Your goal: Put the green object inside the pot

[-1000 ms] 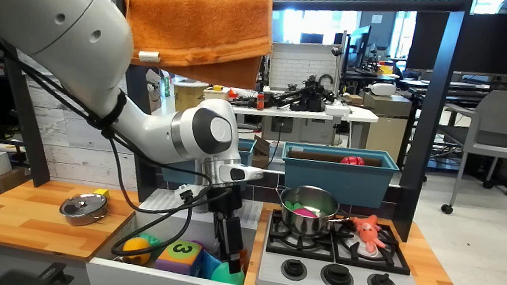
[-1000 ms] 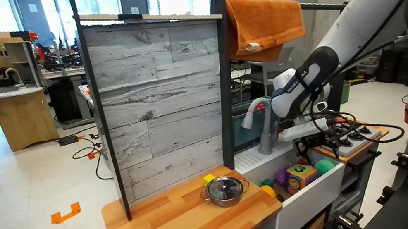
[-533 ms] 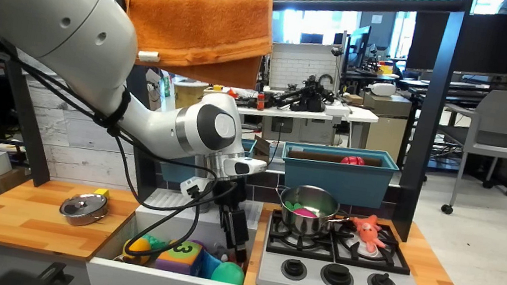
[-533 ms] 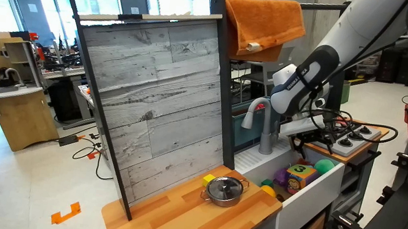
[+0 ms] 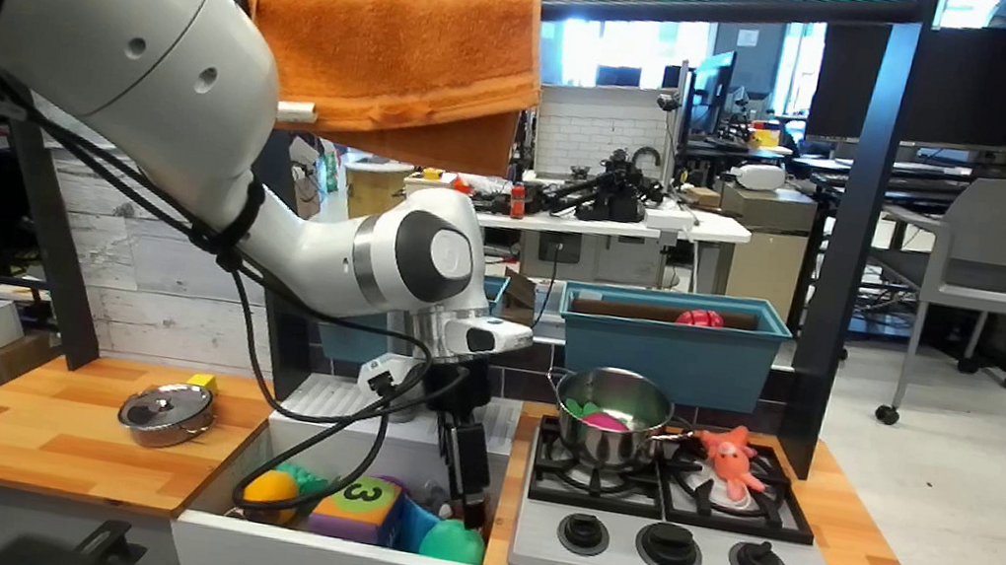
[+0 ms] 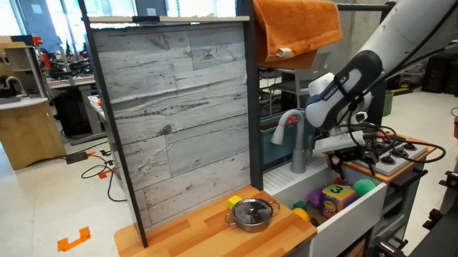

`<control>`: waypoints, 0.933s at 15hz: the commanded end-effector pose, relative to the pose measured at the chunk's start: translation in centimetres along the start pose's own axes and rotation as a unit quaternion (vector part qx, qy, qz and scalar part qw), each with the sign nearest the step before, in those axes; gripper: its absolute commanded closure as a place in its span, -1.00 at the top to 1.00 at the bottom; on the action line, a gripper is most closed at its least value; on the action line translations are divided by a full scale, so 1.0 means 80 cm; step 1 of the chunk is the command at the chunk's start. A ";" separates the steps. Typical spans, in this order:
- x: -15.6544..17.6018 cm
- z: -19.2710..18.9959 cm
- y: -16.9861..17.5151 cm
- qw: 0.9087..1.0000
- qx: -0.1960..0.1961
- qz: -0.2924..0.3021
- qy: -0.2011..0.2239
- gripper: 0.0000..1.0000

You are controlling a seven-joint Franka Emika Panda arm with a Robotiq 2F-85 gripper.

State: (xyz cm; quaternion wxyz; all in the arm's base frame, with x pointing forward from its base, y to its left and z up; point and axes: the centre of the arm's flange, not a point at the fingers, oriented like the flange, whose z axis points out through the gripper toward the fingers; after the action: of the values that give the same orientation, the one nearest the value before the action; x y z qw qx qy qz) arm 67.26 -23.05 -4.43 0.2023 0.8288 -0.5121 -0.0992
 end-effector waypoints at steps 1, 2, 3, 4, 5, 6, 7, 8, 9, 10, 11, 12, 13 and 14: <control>0.033 0.030 -0.045 1.000 -0.012 0.020 -0.021 1.00; 0.031 0.035 -0.044 0.999 -0.015 0.022 -0.022 1.00; 0.030 0.039 -0.042 0.999 -0.016 0.023 -0.024 1.00; 0.029 0.043 -0.042 0.999 -0.018 0.025 -0.025 1.00; 0.031 0.045 -0.044 0.999 -0.017 0.027 -0.026 0.50; 0.031 0.046 -0.044 0.999 -0.020 0.027 -0.025 0.47; 0.032 0.047 -0.044 0.999 -0.020 0.029 -0.025 0.31; 0.033 0.048 -0.045 0.999 -0.019 0.030 -0.025 0.16; 0.034 0.047 -0.046 0.999 -0.018 0.032 -0.025 -0.02; 0.034 0.044 -0.047 0.999 -0.017 0.032 -0.025 -0.14; 0.035 0.043 -0.047 0.999 -0.016 0.032 -0.024 -0.31; 0.034 0.042 -0.048 0.999 -0.015 0.031 -0.024 -0.45; 0.034 0.041 -0.049 0.999 -0.015 0.031 -0.024 -0.61; 0.034 0.040 -0.050 0.999 -0.015 0.031 -0.024 -0.72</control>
State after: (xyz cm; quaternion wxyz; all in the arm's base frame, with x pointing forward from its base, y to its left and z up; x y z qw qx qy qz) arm 65.79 -23.22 -5.87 0.2097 0.8118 -0.5330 -0.1141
